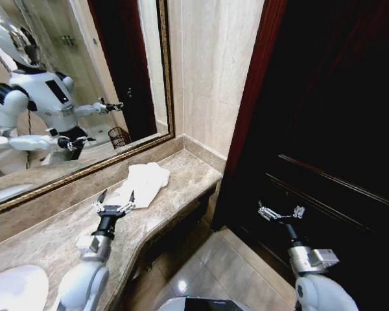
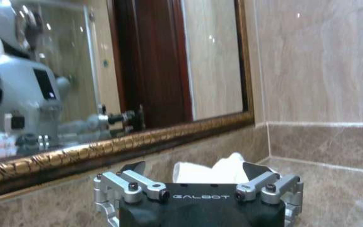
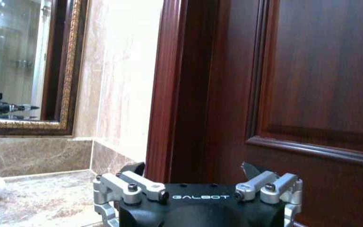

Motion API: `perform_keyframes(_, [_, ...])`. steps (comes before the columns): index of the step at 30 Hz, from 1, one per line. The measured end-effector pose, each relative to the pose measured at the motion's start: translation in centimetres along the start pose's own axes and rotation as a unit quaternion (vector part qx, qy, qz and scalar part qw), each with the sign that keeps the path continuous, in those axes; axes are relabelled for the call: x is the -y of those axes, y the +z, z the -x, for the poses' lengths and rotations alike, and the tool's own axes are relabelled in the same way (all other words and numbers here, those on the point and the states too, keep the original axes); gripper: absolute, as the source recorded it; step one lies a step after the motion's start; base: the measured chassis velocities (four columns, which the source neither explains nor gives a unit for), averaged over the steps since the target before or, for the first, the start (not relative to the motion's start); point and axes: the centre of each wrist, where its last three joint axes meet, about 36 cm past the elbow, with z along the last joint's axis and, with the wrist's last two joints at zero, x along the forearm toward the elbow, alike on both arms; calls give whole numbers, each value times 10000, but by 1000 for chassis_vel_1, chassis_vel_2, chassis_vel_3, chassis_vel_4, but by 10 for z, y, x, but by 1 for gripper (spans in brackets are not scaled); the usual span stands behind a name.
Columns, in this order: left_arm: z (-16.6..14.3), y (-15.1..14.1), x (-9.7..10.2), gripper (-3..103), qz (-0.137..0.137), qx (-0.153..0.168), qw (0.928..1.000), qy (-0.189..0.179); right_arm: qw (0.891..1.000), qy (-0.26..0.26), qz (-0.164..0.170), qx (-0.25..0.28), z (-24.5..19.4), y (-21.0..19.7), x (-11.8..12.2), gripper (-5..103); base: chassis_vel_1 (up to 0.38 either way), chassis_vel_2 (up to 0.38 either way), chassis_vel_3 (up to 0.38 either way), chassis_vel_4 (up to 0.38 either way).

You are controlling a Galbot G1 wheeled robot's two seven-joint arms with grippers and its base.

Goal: Discard the used towel into the hamper.

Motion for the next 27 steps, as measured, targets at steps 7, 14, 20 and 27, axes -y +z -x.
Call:
perform_keyframes(7, [26,-9,-19,100,-97,-441,9989,155,10000,7,-23,67,6,-3,0,100,0,0,0,0])
perform_keyframes(14, [70,-13,-44,100,-293,-889,9950,339,9999,36,-73,126,14,-5,3,100,0,0,0,0])
perform_keyframes(20, [102,-8,-49,100,-359,-1220,9907,491,9997,192,-119,108,4,-5,8,100,0,0,0,0])
perform_keyframes(27, [122,-2,-38,100,-256,-1423,9865,769,9994,277,-123,157,0,-10,7,100,0,0,0,0])
